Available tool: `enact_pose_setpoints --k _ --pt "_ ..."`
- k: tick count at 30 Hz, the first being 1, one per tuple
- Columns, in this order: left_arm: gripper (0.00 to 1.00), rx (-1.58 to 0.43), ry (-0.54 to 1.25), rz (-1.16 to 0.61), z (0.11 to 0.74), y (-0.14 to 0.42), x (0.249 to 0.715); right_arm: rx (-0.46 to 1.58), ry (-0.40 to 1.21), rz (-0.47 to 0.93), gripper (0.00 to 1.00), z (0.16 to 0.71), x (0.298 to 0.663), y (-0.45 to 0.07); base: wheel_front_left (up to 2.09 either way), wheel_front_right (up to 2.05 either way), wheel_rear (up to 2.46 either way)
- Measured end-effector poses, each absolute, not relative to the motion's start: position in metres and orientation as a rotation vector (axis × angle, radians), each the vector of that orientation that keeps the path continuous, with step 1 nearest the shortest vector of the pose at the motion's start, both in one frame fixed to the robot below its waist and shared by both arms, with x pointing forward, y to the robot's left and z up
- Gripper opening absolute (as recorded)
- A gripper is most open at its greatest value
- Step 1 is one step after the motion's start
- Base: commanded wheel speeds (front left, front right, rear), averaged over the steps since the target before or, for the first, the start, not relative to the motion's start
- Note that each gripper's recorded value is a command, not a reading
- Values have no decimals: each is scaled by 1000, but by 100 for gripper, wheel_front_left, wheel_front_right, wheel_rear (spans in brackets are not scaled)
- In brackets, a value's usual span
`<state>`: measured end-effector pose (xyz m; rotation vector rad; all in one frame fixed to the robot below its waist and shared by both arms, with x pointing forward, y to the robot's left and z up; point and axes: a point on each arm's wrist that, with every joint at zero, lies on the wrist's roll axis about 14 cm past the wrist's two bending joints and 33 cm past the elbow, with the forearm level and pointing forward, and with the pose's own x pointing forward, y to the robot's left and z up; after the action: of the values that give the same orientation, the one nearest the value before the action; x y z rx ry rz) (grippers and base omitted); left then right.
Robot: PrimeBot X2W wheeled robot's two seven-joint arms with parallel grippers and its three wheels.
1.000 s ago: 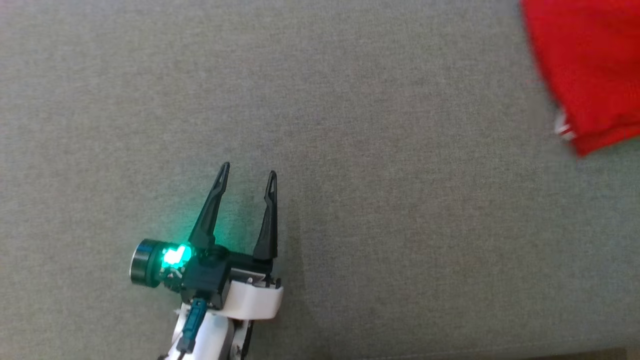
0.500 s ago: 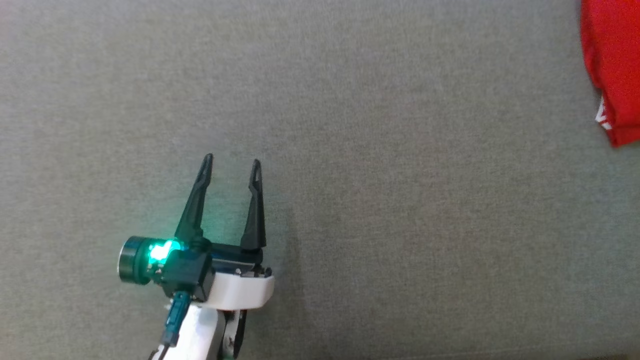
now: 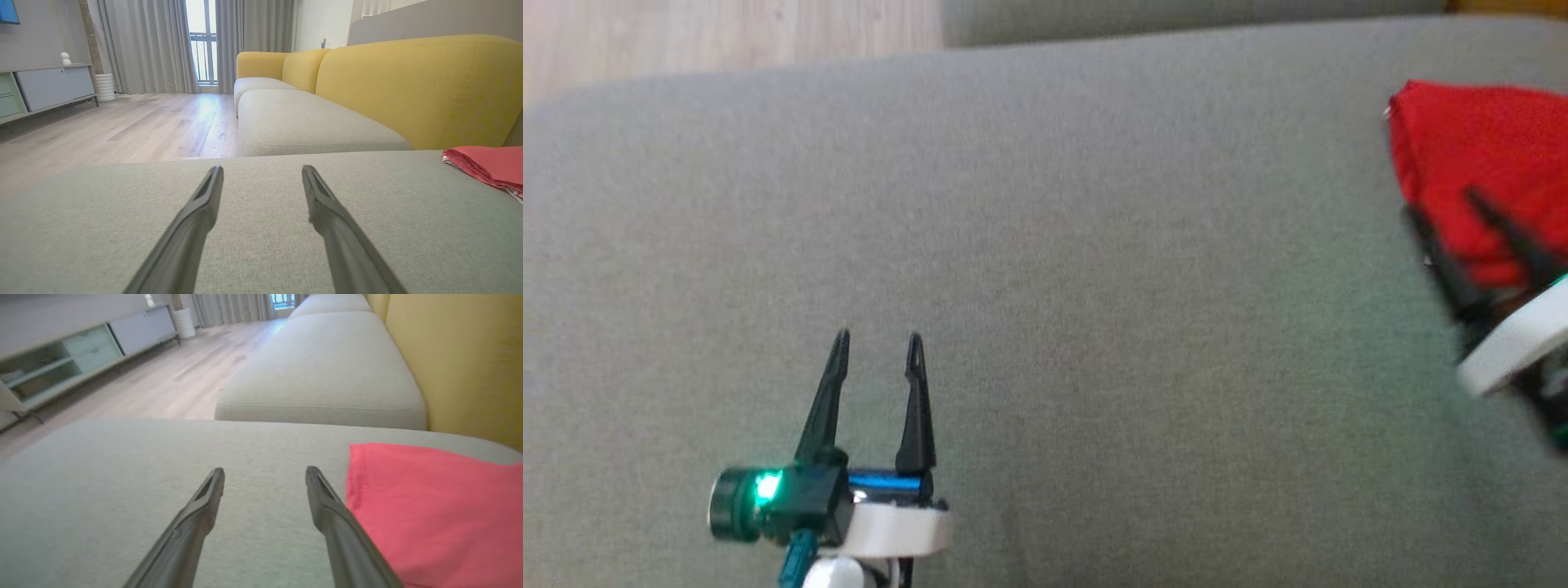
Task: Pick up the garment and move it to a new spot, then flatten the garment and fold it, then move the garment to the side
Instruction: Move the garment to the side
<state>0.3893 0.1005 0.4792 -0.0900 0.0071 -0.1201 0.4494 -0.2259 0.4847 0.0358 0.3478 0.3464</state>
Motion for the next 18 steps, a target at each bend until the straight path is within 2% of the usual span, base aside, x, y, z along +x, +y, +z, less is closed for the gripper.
enact_pose_setpoints --k 6,10,14,18 --pt "100 -98 -12 -89 489 111 361 143 184 385 100 483 413 -172 0 0 0" --pt "100 -113 -19 -64 492 118 335 116 92 332 100 485 391 -163 0 0 0" --pt "100 -115 -32 -58 495 120 322 115 -62 263 100 518 379 -160 0 0 0" --pt "100 -118 -40 -33 497 128 312 106 -42 251 100 502 346 -147 0 0 0"
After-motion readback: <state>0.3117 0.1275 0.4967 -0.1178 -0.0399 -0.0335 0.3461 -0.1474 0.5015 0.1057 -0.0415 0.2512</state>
